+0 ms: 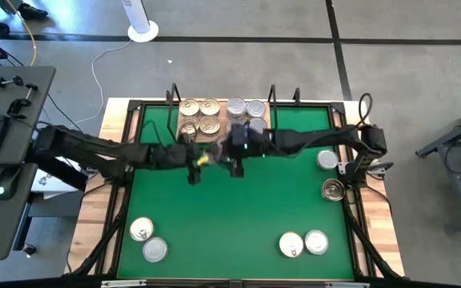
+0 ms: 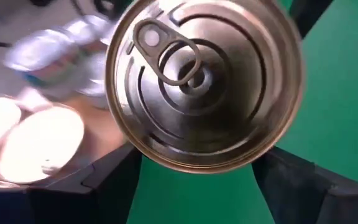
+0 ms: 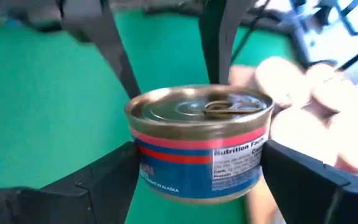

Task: Stack canned seafood by type on shelf
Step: Stack the blue/pink tuna can on top of the other blue/pink tuna can on the shelf

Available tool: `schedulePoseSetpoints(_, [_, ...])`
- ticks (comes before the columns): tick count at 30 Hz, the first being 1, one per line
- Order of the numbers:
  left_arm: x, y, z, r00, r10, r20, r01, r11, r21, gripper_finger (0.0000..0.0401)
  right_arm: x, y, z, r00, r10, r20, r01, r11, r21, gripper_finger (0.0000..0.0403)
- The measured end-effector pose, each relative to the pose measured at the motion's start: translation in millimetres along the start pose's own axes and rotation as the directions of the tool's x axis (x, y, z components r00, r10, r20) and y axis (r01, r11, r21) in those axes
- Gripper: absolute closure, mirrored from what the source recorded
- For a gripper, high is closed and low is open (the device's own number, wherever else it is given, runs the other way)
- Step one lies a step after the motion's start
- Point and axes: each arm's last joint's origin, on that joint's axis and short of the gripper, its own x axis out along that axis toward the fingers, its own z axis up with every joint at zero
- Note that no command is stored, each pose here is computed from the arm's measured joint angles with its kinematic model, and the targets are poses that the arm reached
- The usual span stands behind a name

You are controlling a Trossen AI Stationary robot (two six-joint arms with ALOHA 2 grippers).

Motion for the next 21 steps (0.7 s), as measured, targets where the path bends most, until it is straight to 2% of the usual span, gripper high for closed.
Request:
schedulePoseSetpoints(3, [-2, 20, 13, 0.999, 0.05, 0.02, -0.05, 0.999, 0.009, 0.0119, -8, -26, 15, 0.999, -0.021, 0.044, 0.021, 1.0, 0.016, 0.0089])
schedulePoseSetpoints(6, [-2, 40, 22, 0.996, 0.087, 0.019, -0.088, 0.996, 0.033, 0.0119, -11, -52, 17, 0.998, -0.012, 0.059, 0.01, 0.999, 0.046, 0.0089])
schedulePoseSetpoints(16, [3, 101, 27, 0.987, 0.16, 0.024, -0.16, 0.987, 0.03, 0.0119, 1, -116, -10, 0.998, -0.042, 0.04, 0.036, 0.989, 0.141, 0.0089])
schedulePoseSetpoints(21, [6, 126, 24, 0.98, 0.198, 0.036, -0.198, 0.98, 0.002, 0.0119, 14, -140, -21, 0.994, -0.073, 0.081, 0.058, 0.983, 0.175, 0.0089])
